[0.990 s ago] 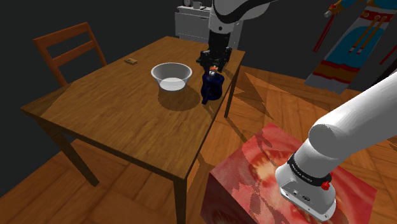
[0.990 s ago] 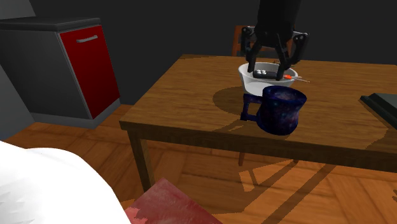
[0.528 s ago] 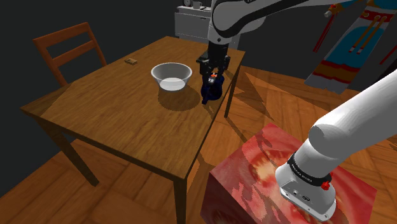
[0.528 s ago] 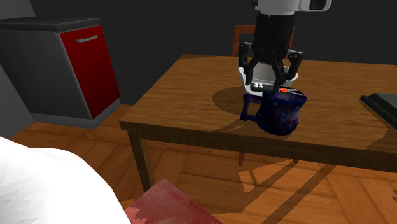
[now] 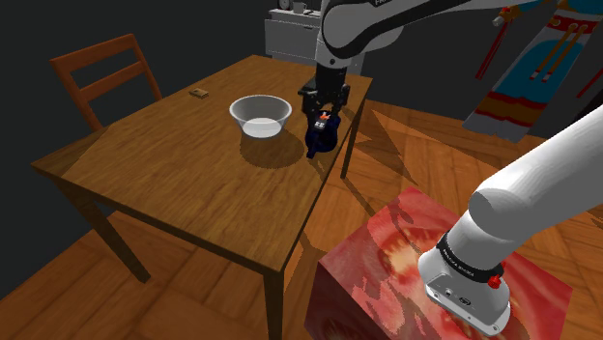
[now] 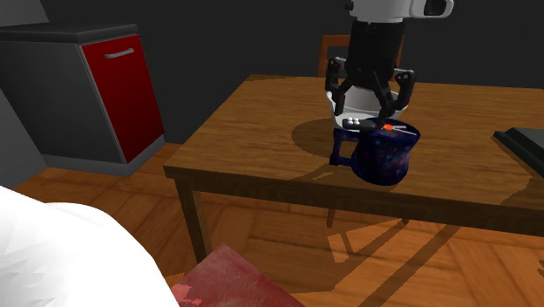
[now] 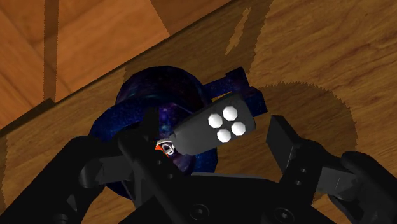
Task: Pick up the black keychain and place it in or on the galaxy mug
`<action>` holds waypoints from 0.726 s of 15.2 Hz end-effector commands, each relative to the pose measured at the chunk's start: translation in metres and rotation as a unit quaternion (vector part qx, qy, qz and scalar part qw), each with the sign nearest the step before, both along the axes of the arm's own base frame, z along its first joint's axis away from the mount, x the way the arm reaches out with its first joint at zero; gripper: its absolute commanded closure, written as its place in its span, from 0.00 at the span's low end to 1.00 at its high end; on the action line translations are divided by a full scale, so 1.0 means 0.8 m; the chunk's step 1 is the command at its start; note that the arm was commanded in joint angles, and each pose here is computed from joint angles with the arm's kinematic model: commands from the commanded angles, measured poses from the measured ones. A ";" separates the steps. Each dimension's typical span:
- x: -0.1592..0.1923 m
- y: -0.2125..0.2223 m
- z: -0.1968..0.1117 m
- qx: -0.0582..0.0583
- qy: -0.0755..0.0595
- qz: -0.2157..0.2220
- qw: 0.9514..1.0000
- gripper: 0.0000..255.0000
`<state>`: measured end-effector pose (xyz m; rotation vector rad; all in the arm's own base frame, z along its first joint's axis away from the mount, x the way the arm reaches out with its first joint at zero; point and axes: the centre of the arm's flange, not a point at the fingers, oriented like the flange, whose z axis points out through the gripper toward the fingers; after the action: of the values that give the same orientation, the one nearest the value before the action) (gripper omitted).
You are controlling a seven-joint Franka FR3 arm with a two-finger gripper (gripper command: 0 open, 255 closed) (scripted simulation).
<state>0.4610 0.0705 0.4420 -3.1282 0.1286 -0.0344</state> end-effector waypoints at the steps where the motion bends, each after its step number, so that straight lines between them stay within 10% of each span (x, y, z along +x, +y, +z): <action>1: 0.000 0.000 0.000 0.000 0.000 0.000 1.000 0.00; 11: -0.001 -0.001 0.062 0.000 0.000 0.000 1.000 0.00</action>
<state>0.4596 0.0704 0.4899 -3.1281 0.1286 -0.0366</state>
